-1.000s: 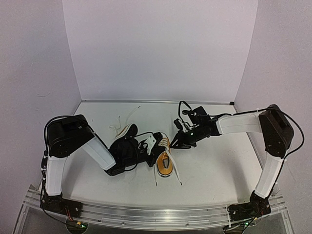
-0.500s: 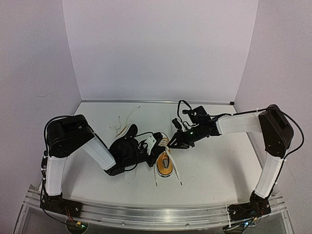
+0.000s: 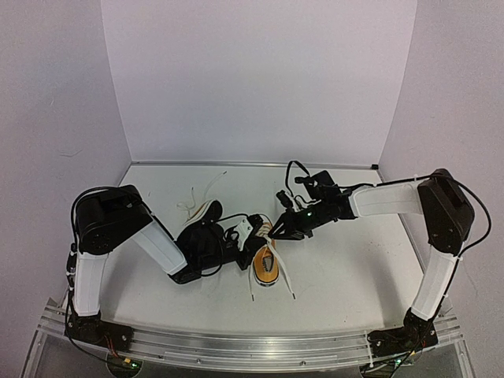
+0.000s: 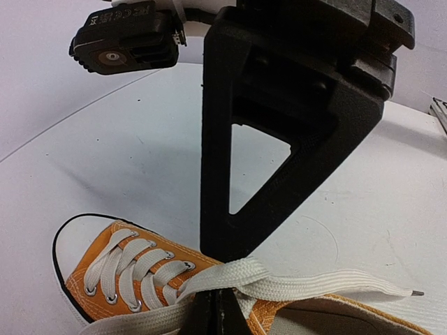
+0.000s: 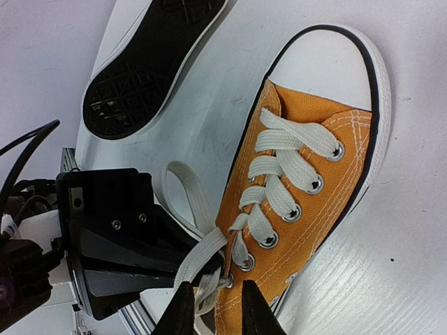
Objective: Tie the shoes
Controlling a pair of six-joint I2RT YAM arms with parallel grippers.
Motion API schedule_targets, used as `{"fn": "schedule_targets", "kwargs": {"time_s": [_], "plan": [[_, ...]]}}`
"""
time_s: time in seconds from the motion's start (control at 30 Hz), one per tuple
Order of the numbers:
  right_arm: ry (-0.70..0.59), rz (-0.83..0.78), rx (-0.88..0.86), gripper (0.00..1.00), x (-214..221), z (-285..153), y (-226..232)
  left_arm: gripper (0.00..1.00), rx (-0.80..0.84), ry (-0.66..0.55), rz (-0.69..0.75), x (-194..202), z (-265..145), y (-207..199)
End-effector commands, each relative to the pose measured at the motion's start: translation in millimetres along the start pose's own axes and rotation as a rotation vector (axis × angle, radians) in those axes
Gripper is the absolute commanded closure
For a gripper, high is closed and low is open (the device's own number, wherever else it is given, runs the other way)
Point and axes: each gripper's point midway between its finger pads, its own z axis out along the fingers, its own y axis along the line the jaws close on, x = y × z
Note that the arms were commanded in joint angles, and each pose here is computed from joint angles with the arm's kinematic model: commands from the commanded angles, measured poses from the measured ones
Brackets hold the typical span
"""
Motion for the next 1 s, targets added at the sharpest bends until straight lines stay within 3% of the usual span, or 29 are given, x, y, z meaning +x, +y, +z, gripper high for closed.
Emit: {"fn": "schedule_targets", "kwargs": {"time_s": [0.0,0.6,0.87,0.97], "plan": [[0.002,-0.002,-0.024,0.79,-1,5,4,1.00,0.013,-0.011,0.014,-6,5,0],[0.035,0.013,-0.060,0.80,3,13,9,1.00,0.019,-0.013,0.025,-6,7,-2],[0.043,0.018,-0.059,1.00,4,16,6,1.00,0.022,-0.009,0.026,-6,7,-2],[0.035,0.009,-0.054,1.00,3,14,7,1.00,0.019,-0.006,0.032,-7,7,-1]]}}
